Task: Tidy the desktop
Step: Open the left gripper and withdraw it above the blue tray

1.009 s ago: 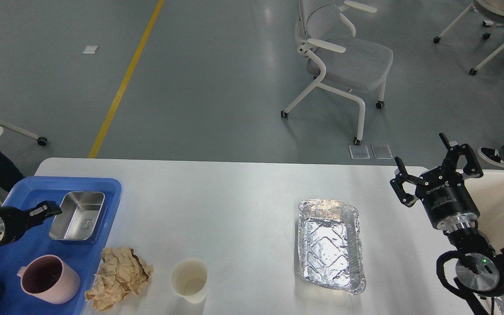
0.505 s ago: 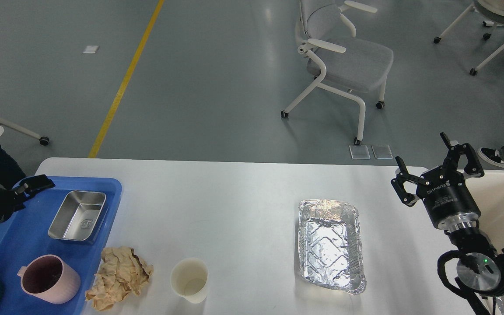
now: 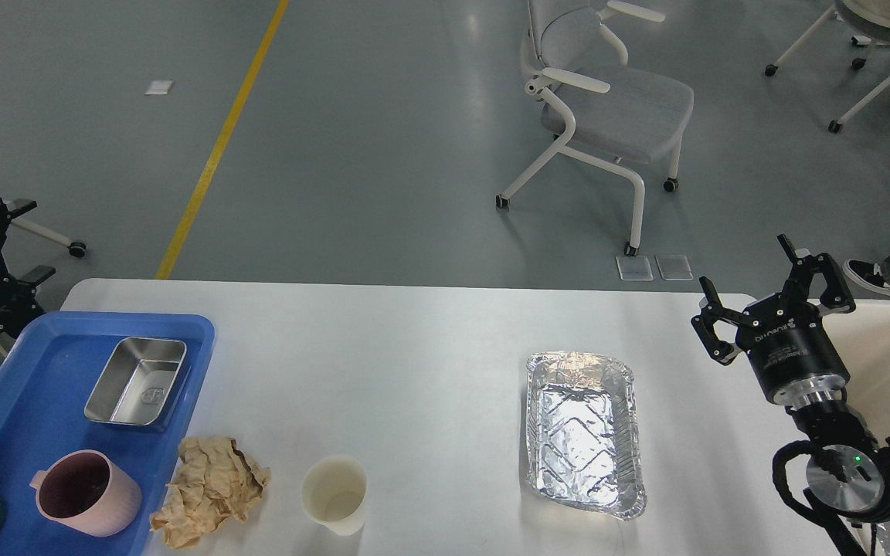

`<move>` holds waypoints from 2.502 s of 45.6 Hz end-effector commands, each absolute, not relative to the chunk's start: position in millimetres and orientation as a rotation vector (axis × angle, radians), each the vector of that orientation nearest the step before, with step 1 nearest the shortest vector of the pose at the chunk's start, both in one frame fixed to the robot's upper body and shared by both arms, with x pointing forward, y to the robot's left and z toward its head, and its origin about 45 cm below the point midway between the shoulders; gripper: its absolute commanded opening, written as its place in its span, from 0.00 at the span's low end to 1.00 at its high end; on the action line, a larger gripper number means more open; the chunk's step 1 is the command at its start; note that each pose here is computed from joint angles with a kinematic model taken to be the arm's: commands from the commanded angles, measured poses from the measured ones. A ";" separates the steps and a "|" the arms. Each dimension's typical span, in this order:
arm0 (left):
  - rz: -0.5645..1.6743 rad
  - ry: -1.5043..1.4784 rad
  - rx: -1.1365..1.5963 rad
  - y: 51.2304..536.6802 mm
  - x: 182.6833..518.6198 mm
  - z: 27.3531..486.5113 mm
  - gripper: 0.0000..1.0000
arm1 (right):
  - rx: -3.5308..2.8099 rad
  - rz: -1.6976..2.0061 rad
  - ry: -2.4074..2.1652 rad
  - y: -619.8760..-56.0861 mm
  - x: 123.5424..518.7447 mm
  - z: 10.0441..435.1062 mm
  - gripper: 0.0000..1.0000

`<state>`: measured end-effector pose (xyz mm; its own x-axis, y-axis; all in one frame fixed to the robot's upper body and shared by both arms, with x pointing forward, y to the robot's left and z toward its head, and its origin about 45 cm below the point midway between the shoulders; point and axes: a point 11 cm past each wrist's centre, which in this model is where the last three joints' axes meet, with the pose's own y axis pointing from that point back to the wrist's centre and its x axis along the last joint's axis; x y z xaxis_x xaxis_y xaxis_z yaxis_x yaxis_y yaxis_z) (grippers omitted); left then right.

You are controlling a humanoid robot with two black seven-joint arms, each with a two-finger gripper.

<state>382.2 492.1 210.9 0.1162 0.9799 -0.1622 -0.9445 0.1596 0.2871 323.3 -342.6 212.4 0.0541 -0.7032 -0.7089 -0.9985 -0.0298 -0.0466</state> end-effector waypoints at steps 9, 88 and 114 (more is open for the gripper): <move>1.379 0.527 -0.441 443.3 389.9 193.8 0.97 | -1.789 0.708 1.717 -342.2 322.7 209.5 1.00; 1.371 0.722 -0.657 349.1 341.3 161.8 0.97 | -2.029 0.387 1.926 -367.9 327.6 219.6 1.00; 1.420 0.774 -0.620 347.7 337.6 149.1 0.97 | -2.906 0.097 1.865 -381.7 298.4 242.4 1.00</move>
<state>337.6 350.6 150.4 -0.0120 0.6253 -0.7803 -0.9956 0.0651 0.0675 308.8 -366.9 244.5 0.3457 -0.9381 -0.0213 -0.9258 -0.3447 0.1553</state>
